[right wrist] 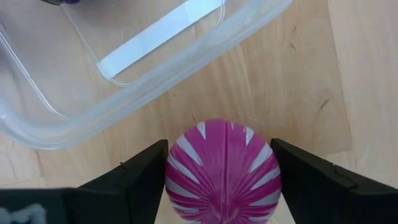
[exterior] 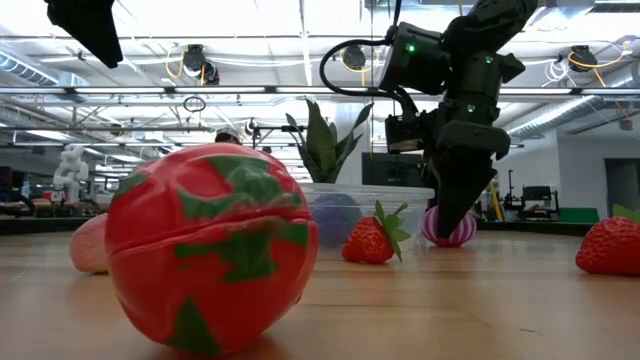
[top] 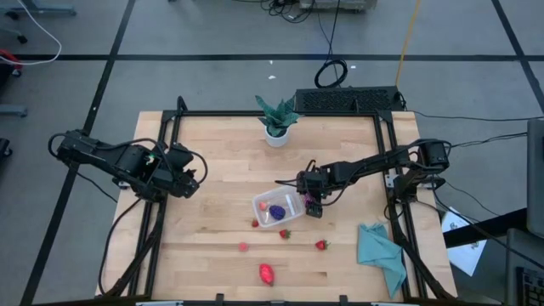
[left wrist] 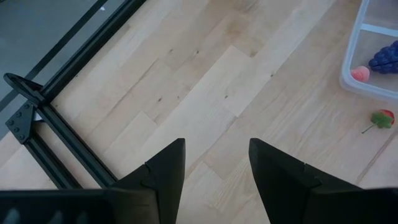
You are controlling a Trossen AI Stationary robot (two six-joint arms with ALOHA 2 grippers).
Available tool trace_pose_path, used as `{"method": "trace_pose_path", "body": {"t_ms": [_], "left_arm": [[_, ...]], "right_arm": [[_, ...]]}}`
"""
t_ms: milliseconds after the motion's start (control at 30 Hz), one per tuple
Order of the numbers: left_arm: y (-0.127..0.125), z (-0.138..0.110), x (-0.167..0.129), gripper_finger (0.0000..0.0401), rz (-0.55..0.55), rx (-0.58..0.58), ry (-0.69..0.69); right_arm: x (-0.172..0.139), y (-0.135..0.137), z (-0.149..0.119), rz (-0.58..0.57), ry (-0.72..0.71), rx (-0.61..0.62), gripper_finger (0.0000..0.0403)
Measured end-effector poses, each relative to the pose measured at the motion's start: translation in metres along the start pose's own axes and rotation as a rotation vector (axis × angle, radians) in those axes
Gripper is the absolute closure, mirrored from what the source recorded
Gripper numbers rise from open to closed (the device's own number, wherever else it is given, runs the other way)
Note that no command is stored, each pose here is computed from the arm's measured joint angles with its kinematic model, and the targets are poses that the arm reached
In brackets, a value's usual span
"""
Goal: Pick and placing Produce into tupperware
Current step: Put the onion into the transparent bin
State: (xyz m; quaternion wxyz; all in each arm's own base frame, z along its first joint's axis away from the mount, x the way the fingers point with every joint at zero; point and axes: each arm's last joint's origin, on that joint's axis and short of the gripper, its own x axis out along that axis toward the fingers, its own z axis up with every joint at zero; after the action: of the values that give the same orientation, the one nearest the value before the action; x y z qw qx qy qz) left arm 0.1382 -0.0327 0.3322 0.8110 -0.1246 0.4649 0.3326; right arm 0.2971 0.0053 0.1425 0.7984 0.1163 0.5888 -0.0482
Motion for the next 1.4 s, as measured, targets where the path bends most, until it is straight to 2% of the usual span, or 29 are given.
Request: {"method": "trace_pose_path", "body": {"t_ms": [400,600,1000,1400], "left_arm": [[0.0,0.0,0.0,0.0217,0.0,-0.001,0.0],[0.0,0.0,0.0,0.0217,0.001,0.0,0.0],[-0.002,0.001,0.0,0.0217,-0.025,0.009,-0.007],[-0.002,0.001,0.0,0.0217,-0.025,0.012,-0.007]], "right_arm": [[-0.001,-0.001,-0.002,-0.006,0.024,0.002,0.014],[-0.012,0.0,-0.003,-0.002,0.007,0.018,0.014],[-0.047,0.002,-0.001,0.033,-0.116,0.057,0.014],[-0.052,0.004,0.003,0.05,-0.176,0.051,0.014]]}}
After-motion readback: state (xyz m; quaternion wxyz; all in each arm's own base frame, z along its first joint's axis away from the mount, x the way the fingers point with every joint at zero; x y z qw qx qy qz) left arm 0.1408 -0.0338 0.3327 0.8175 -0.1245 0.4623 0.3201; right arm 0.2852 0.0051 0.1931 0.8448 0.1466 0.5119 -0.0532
